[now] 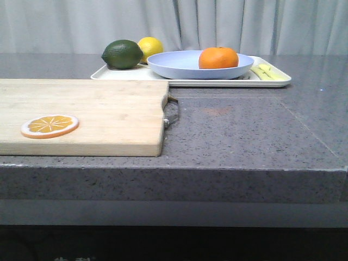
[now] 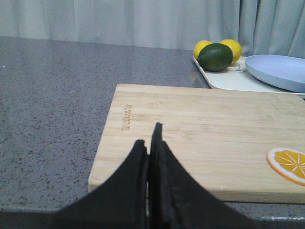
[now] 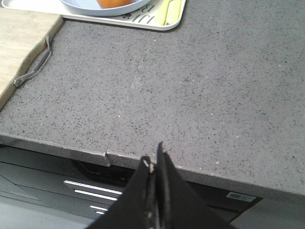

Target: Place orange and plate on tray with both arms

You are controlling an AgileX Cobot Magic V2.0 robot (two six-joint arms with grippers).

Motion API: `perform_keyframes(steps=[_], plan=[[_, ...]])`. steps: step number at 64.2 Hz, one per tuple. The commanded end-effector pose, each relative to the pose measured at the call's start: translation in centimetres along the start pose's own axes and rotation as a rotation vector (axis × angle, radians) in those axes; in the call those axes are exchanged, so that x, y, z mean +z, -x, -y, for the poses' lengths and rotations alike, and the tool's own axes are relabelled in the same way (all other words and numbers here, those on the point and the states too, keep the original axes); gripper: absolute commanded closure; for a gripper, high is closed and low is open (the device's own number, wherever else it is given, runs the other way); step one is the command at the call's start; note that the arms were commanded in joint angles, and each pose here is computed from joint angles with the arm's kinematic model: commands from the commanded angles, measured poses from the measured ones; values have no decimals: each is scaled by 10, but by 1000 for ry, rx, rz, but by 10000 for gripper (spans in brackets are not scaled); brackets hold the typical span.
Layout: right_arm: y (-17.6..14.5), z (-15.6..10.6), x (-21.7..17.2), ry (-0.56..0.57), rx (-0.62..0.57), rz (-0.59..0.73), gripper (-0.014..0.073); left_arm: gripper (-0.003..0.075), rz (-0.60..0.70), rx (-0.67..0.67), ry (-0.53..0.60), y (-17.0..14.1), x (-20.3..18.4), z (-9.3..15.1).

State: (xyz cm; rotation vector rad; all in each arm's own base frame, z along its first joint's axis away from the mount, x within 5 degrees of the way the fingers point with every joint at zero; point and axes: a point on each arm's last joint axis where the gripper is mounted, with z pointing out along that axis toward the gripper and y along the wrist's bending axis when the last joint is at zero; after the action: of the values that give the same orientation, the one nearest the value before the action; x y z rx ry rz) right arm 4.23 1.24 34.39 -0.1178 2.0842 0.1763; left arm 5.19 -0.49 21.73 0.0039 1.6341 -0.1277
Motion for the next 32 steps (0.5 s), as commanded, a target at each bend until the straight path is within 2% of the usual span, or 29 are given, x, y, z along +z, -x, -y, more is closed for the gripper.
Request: perform_keyframes(steps=[1, 15, 32], plan=[[11, 0, -3, -8, -9, 78, 664, 738, 138, -9, -11, 12, -3, 1], [11, 0, -3, -8, -9, 78, 664, 738, 219, -20, -18, 0, 2, -1], [11, 0, -3, -8, -9, 77, 664, 738, 209, -20, -17, -1, 2, -1]])
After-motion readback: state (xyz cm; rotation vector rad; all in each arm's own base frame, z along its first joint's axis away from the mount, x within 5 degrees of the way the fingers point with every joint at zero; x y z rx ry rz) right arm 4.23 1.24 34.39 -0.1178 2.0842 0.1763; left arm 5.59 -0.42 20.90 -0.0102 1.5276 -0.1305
